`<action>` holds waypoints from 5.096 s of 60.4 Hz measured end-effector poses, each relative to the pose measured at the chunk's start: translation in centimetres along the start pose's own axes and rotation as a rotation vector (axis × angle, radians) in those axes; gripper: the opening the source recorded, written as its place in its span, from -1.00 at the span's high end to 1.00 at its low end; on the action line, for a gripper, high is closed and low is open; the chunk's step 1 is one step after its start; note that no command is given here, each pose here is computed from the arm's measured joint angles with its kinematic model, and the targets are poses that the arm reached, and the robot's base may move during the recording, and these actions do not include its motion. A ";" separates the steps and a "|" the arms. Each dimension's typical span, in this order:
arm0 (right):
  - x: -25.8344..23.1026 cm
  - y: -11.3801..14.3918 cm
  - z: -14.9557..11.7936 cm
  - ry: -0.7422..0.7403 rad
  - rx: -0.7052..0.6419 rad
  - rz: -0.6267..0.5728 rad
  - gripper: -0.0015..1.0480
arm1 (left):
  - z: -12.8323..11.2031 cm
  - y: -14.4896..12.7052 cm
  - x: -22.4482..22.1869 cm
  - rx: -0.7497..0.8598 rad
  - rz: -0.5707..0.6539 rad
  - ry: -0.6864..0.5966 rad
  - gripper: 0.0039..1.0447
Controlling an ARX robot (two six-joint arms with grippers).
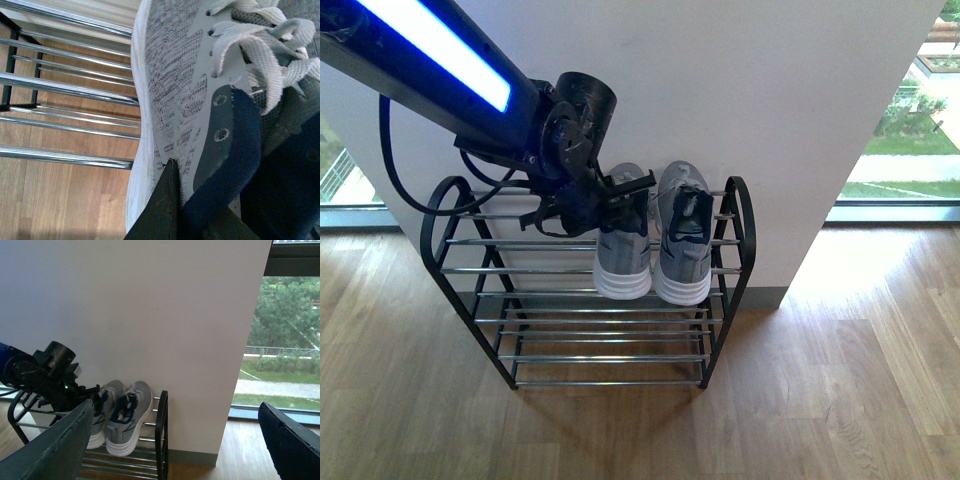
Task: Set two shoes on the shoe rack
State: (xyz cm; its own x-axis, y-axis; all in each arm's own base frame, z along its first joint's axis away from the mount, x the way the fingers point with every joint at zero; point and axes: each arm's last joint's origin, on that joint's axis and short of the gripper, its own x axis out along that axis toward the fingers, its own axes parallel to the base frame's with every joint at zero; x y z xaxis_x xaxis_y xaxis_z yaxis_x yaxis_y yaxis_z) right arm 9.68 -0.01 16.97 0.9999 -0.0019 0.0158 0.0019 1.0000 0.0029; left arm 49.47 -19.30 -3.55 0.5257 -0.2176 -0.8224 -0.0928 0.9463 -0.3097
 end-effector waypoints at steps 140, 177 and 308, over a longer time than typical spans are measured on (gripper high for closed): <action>0.0 0.0 0.0 0.000 0.000 0.000 -0.82 | -12.1 13.8 -41.6 0.289 0.044 -1.020 0.11; 0.0 0.0 0.0 0.000 0.000 0.000 -0.82 | -15.8 14.9 -41.0 0.327 0.069 -1.015 0.98; 0.0 0.0 0.0 0.000 0.000 -0.003 -0.82 | -19.3 15.7 -41.7 0.330 0.070 -1.018 -0.83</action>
State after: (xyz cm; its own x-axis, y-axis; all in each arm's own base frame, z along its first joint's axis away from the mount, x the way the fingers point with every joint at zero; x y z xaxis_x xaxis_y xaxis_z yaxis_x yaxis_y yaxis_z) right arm 9.68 -0.02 16.97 0.9999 -0.0046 0.0154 0.0045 1.0000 0.0029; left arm 9.78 -0.02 16.71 1.0000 -0.0031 -0.0017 0.0030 1.0000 -0.0078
